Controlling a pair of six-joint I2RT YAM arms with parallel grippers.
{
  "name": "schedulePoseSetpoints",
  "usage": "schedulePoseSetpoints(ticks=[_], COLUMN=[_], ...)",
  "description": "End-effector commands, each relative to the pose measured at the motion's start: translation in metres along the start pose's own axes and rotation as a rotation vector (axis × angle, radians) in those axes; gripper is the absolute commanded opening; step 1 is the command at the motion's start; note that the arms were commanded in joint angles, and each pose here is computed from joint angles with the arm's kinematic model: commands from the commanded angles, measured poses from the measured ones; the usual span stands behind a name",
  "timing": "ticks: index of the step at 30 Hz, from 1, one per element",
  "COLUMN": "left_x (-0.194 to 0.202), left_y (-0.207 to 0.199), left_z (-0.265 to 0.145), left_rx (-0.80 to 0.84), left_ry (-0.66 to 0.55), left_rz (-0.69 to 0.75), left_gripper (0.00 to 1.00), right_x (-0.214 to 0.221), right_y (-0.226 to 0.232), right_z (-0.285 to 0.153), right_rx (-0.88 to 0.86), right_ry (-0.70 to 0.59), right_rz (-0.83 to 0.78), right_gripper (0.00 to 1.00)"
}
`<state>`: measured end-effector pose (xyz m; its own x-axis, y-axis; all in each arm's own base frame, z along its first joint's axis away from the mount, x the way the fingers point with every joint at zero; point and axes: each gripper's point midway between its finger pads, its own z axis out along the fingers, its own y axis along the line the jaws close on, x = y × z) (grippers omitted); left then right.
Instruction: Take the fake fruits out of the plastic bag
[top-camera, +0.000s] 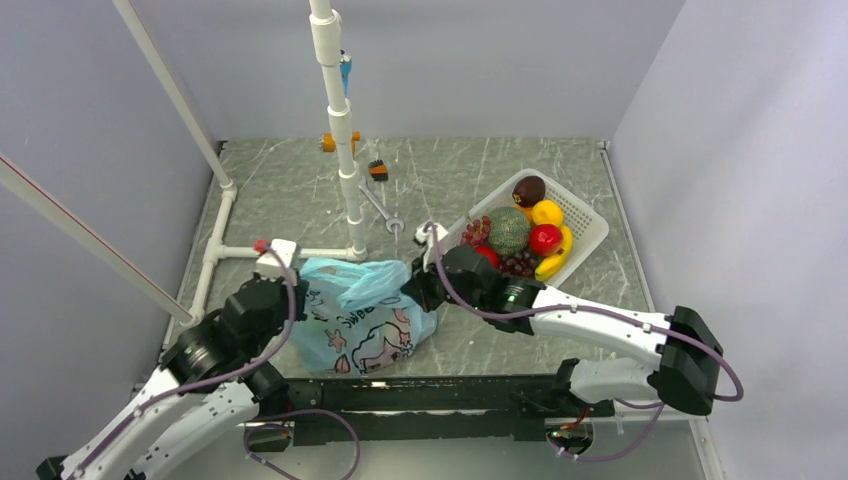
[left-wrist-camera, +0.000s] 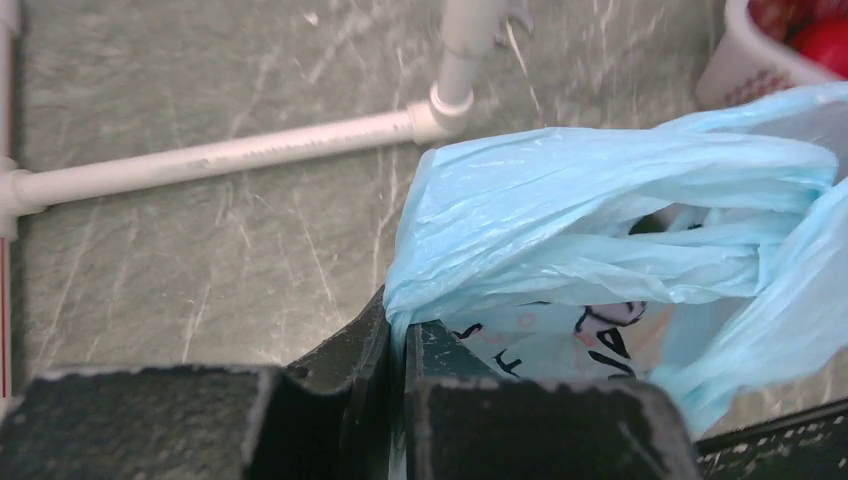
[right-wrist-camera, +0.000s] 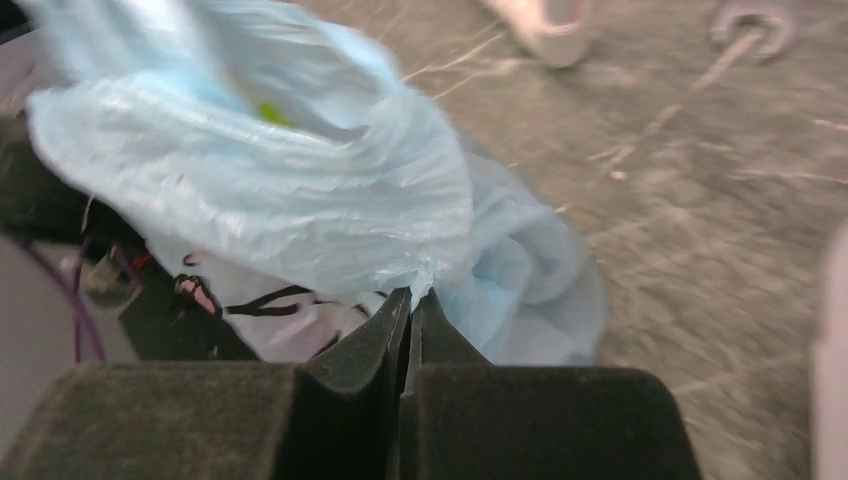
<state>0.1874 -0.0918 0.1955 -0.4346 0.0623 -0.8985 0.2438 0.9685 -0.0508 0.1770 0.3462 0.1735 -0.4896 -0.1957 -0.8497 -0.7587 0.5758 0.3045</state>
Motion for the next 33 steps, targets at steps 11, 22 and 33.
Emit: schedulePoseSetpoints(ticks=[11,22,33], left_x=[-0.038,-0.030,-0.030], left_y=[0.002,-0.014,-0.006], left_z=[-0.032,-0.019,-0.023], left_rx=[0.076,0.113,0.083], left_ry=[-0.233,-0.150,-0.169], left_rz=[-0.134,-0.064,-0.088], left_gripper=[0.00,0.00,0.00], right_x=[-0.041,-0.102,-0.085], right_y=[-0.019,0.020,0.082], right_z=[-0.033,-0.080,-0.077], right_rx=[-0.005,0.102,0.294], right_ry=[-0.092,-0.172,-0.265], right_rz=[0.038,0.043,-0.069], right_gripper=[0.41,0.99,0.96])
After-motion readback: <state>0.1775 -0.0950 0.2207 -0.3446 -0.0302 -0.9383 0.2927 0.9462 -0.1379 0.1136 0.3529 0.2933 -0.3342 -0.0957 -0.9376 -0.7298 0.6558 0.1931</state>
